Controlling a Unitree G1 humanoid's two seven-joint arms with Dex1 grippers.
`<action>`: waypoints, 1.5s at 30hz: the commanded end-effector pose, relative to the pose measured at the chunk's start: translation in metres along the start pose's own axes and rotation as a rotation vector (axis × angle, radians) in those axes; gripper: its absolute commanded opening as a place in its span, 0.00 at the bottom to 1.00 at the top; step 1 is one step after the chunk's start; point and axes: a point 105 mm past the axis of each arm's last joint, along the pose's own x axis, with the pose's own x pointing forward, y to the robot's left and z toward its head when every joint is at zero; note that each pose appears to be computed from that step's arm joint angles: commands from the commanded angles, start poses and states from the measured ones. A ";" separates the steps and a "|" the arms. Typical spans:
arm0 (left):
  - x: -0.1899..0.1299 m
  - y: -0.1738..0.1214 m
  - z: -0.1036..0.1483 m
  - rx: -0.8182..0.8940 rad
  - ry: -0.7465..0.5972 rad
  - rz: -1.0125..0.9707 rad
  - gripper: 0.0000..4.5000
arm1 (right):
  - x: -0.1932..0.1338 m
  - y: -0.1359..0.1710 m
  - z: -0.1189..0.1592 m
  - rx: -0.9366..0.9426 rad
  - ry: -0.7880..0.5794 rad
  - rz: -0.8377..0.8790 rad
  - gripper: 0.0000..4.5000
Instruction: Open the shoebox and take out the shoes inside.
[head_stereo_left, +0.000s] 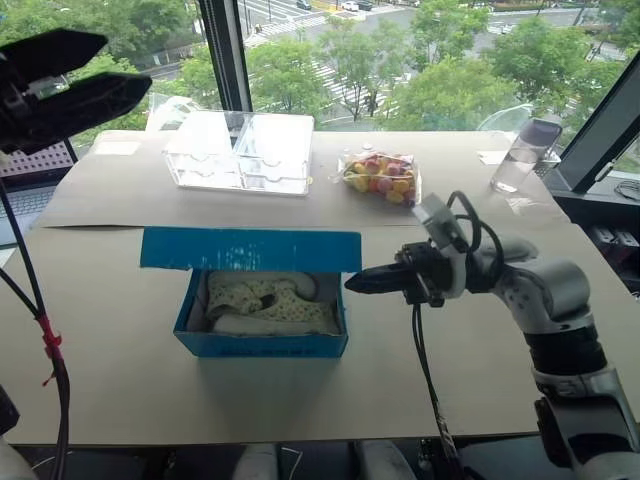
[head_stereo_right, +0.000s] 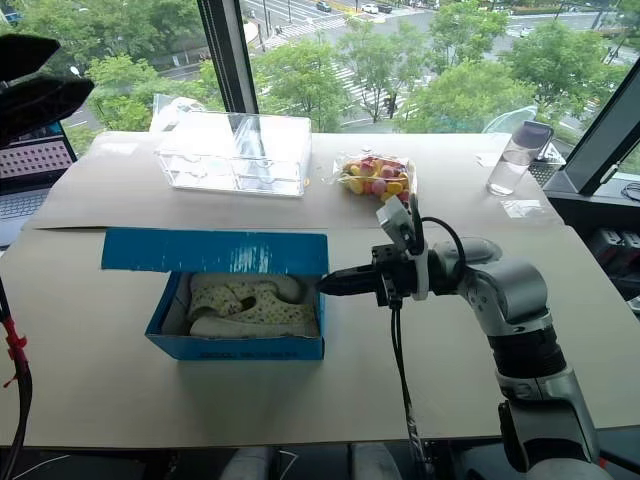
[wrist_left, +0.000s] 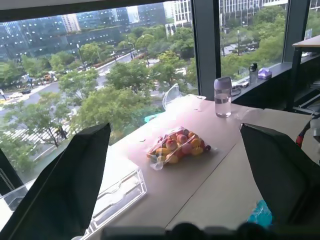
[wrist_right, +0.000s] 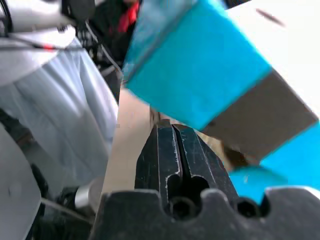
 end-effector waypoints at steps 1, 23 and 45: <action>-0.004 -0.013 0.011 0.036 0.001 -0.038 0.99 | -0.002 -0.010 0.021 -0.024 -0.083 -0.061 0.00; -0.018 -0.032 -0.016 0.008 0.167 -0.132 0.99 | -0.028 -0.041 0.017 -0.069 0.007 -0.242 0.00; -0.066 -0.019 -0.083 0.071 0.559 -0.107 1.00 | 0.104 -0.033 0.009 -0.236 0.256 -0.005 0.61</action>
